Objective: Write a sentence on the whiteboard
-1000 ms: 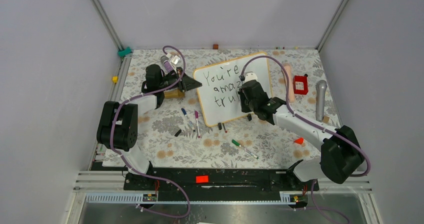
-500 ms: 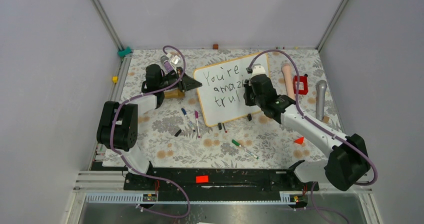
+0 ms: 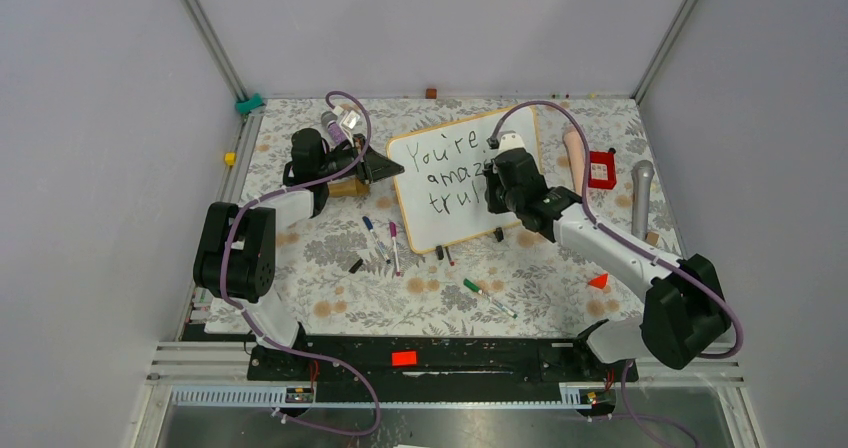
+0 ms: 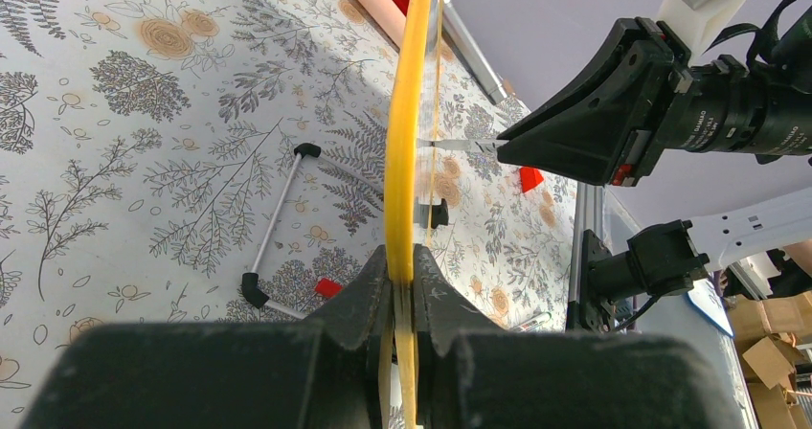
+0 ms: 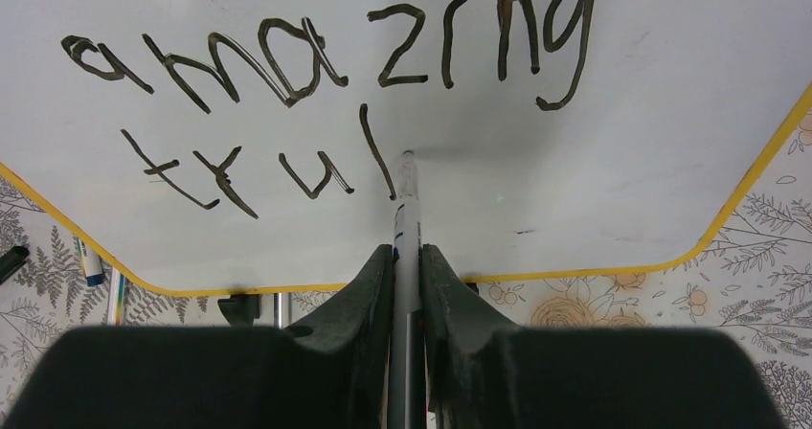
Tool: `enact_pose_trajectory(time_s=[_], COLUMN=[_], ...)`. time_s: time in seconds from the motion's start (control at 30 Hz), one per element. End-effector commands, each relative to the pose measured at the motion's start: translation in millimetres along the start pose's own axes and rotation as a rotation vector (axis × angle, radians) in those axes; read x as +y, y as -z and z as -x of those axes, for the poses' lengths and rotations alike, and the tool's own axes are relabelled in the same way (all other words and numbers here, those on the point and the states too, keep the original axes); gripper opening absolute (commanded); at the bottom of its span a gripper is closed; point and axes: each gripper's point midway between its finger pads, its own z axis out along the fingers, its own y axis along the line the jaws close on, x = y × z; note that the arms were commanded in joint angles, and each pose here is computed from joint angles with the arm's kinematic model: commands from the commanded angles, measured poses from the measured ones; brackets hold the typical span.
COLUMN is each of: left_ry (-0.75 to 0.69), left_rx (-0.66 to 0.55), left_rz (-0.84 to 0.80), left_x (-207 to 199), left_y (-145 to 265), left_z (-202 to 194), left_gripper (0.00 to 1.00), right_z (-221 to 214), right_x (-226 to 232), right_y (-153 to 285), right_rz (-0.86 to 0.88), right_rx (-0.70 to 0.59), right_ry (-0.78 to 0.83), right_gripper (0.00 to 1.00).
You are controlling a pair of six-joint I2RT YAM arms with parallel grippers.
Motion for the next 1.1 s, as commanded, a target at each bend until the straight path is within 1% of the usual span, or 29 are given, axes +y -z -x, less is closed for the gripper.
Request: enact_pose_trajectory(time_s=[0.0, 0.1, 0.5, 0.83, 1.07], left_ry=[-0.136, -0.135, -0.134, -0.133, -0.133], left_rx=[-0.017, -0.017, -0.015, -0.014, -0.015], left_rz=[-0.042, -0.041, -0.041, -0.039, -0.037], left_x=[-10.4, -9.9, -9.1, -7.4, -6.5], left_y=[-1.2, -1.0, -1.3, -1.5, -2.3], left_z=[15.5, 15.5, 14.7, 15.4, 15.9], left_gripper=[0.0, 0.0, 0.0, 0.0, 0.0], right_z=[27.0, 26.3, 1.2, -9.6, -9.6], right_x=[6.4, 6.0, -4.9, -9.3, -15.5], right_y=[-1.9, -5.4, -4.2, -2.2, -1.6], right_rz=[0.021, 0.012, -0.03, -0.044, -0.07], right_rx=[-0.06, -0.051, -0.006, 0.011, 0.01], right_ry=[-0.006, -0.014, -0.037, -0.047, -0.038], right_gripper=[0.0, 0.0, 0.0, 0.0, 0.0])
